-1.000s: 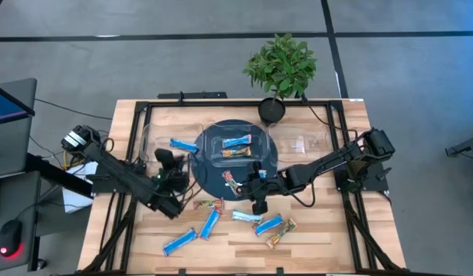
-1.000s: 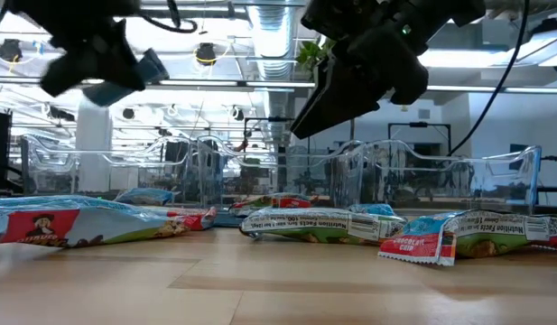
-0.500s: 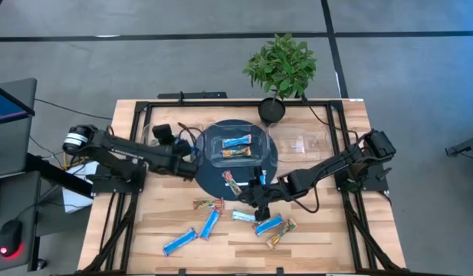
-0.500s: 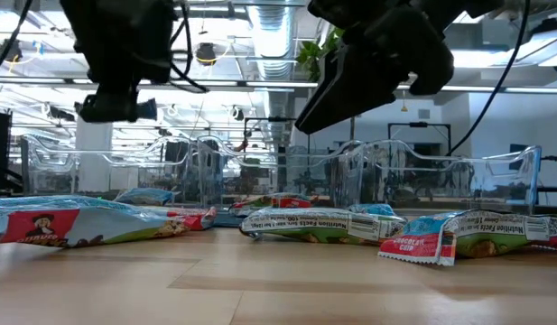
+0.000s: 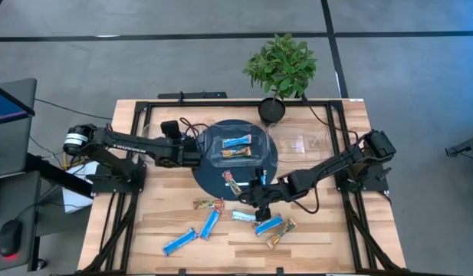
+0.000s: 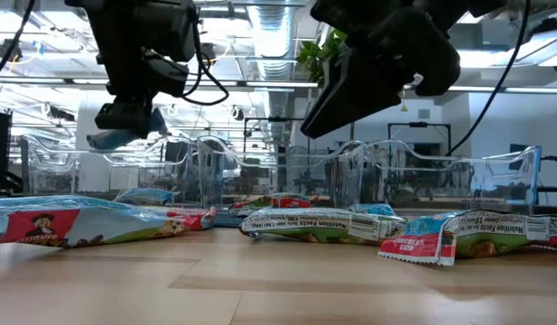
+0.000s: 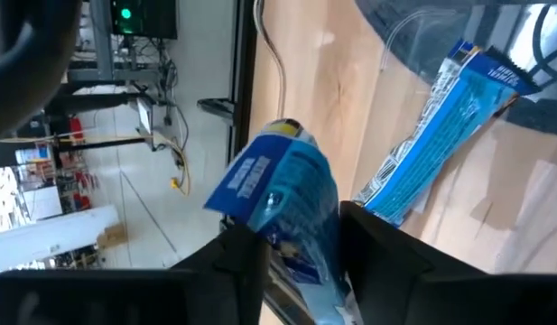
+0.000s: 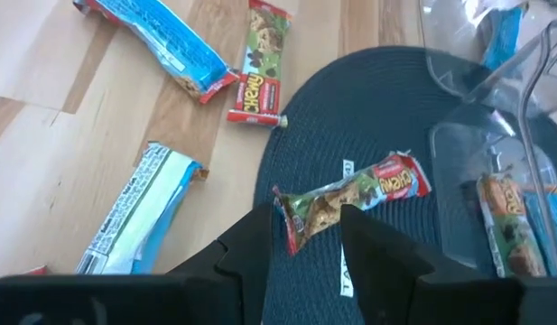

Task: Pick and place Granola Bars by type
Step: Put the middle left blue snack bar into the left transparent bin

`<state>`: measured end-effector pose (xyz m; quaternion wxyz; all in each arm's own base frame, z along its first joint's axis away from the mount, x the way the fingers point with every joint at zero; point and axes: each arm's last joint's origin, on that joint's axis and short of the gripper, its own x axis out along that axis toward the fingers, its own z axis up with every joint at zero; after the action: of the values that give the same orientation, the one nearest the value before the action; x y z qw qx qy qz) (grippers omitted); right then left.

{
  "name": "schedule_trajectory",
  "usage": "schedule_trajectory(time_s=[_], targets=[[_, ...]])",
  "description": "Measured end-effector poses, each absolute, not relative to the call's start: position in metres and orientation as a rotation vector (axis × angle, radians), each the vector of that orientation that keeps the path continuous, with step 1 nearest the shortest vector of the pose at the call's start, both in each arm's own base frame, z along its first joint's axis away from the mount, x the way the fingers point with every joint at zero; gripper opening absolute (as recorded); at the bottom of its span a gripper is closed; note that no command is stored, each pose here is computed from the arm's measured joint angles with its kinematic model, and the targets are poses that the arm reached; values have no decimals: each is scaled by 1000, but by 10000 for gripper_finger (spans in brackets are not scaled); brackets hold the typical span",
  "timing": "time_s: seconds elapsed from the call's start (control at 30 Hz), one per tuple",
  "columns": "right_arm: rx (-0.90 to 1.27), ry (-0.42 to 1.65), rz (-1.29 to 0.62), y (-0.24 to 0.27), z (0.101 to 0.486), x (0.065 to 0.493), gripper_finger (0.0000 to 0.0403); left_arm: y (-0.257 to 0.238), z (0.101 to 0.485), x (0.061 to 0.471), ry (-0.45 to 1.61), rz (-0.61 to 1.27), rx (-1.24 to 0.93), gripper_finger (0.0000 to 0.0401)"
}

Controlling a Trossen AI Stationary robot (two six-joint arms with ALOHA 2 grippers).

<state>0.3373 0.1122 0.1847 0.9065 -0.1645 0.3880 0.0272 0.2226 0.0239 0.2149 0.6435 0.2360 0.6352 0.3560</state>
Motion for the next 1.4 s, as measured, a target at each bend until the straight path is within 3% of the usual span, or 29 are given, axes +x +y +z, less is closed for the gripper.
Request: schedule_trajectory(time_s=[0.37, 0.63, 1.13, 1.4], targets=[[-326, 809, 48, 111, 184, 337, 127, 31, 215, 222, 1462, 831, 508, 146], [-325, 808, 47, 111, 184, 337, 127, 36, 211, 226, 1559, 563, 479, 146], [-305, 821, 37, 111, 183, 336, 127, 46, 214, 224, 1579, 526, 511, 146], [-210, 859, -16, 108, 181, 334, 127, 14, 244, 206, 1365, 524, 443, 146]])
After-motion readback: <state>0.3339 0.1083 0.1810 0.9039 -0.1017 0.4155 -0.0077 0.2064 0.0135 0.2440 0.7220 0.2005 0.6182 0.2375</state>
